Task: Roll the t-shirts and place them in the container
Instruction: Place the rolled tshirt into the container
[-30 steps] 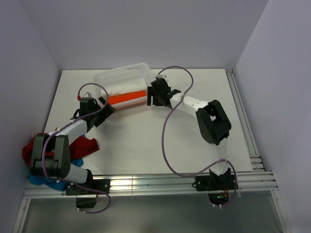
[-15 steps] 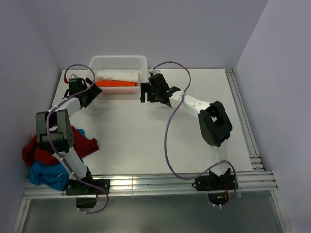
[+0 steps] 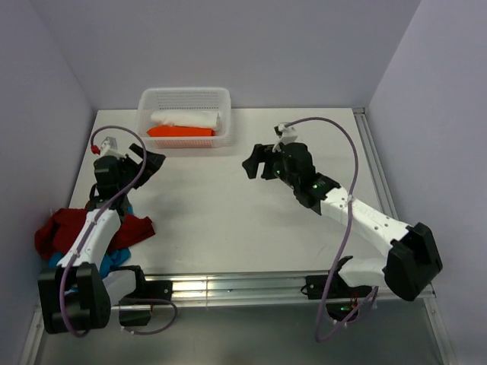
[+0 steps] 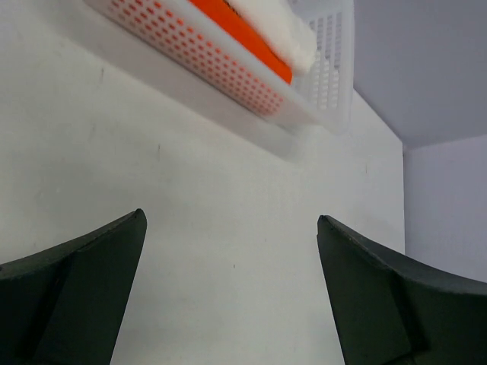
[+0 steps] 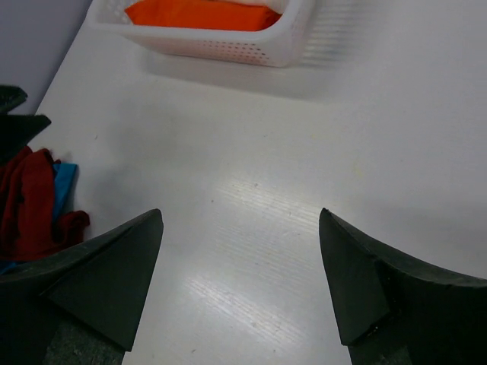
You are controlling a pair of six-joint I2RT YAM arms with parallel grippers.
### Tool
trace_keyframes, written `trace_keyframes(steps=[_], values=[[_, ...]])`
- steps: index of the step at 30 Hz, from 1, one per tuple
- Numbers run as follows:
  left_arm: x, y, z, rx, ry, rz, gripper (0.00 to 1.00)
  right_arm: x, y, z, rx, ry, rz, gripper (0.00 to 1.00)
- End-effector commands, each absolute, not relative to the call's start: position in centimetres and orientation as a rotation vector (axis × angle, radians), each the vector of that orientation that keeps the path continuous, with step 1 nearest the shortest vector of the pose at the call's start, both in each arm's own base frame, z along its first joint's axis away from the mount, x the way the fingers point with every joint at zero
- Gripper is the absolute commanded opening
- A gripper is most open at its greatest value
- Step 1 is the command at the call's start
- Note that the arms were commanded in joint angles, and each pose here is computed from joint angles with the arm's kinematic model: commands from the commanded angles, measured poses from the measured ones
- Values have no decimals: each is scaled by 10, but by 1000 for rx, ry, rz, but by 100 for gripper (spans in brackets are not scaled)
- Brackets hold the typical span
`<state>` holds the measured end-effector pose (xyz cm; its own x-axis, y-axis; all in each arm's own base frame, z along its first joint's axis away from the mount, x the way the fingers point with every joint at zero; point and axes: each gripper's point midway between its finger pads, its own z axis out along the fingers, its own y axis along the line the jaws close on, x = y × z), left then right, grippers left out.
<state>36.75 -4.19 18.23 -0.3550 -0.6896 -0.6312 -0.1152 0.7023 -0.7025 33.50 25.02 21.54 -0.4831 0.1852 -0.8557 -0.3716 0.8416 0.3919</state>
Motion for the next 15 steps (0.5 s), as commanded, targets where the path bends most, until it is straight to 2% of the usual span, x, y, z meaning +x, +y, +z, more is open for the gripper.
trace_keyframes(steps=[1,7,15], values=[[346,-61,183,-559,1858,-763,99,327,226,220,-73,1887,612,90],[307,-62,188,-445,1805,-713,99,295,180,223,-10,1796,537,90],[276,-69,174,-396,1797,-729,99,264,157,194,15,1759,555,90]])
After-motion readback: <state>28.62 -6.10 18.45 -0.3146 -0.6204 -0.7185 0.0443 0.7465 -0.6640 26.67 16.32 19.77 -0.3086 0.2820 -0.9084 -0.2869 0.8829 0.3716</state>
